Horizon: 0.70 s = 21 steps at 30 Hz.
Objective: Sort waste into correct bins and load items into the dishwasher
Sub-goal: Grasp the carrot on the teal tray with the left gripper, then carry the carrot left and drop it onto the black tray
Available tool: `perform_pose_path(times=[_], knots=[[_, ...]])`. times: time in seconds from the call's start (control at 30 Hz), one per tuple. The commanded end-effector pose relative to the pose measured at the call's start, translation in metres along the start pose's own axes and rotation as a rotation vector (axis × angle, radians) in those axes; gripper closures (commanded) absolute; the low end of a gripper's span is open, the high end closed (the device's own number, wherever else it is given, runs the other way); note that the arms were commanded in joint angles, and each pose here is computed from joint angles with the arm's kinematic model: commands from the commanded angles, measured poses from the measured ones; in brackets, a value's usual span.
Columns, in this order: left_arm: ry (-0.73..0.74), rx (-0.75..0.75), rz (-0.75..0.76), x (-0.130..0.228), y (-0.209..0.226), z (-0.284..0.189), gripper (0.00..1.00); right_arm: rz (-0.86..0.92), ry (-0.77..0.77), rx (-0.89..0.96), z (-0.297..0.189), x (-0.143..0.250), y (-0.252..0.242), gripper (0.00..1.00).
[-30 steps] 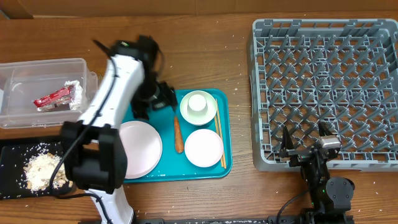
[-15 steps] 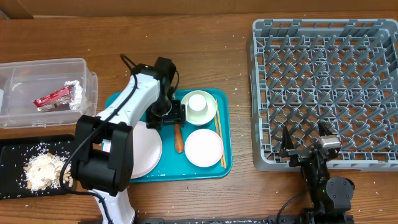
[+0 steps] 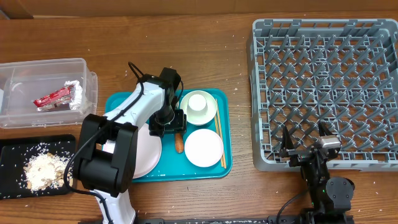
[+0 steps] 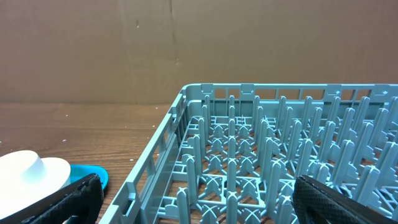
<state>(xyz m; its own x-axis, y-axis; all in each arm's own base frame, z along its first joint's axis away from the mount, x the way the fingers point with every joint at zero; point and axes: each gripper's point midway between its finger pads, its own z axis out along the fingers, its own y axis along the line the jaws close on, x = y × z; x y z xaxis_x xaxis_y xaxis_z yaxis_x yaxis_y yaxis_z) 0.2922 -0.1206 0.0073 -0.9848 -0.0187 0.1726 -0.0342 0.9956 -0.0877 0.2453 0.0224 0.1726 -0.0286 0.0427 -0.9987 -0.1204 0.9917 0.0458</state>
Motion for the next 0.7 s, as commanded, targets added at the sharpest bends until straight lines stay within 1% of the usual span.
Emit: perform_pose_path(times=[0.0,0.1,0.2,0.33,0.43,0.53,0.67], knots=[[-0.001,-0.019,0.029,0.002,0.003,0.007,0.34,0.003,-0.007,-0.002,0.000,0.001,0.000,0.00],[-0.013,-0.017,0.031,-0.001,0.002,0.008,0.50,0.003,-0.007,-0.002,0.000,0.001,0.000,0.00],[-0.019,-0.018,0.031,-0.002,0.002,0.008,0.58,0.003,-0.007,-0.002,0.000,0.001,0.000,0.00],[-0.029,-0.012,0.022,-0.006,0.001,0.005,0.78,0.003,-0.007,-0.002,0.000,0.001,0.000,0.00],[-0.040,-0.006,0.014,-0.011,-0.001,-0.005,0.89,0.003,-0.007,-0.002,0.000,0.001,0.000,0.00],[-0.052,-0.004,-0.003,-0.020,0.000,-0.027,0.95,0.003,-0.007,-0.002,0.000,0.001,0.000,0.00],[-0.093,-0.035,-0.060,-0.037,0.017,-0.076,0.96,0.003,-0.007,-0.002,0.000,0.001,0.000,0.00]])
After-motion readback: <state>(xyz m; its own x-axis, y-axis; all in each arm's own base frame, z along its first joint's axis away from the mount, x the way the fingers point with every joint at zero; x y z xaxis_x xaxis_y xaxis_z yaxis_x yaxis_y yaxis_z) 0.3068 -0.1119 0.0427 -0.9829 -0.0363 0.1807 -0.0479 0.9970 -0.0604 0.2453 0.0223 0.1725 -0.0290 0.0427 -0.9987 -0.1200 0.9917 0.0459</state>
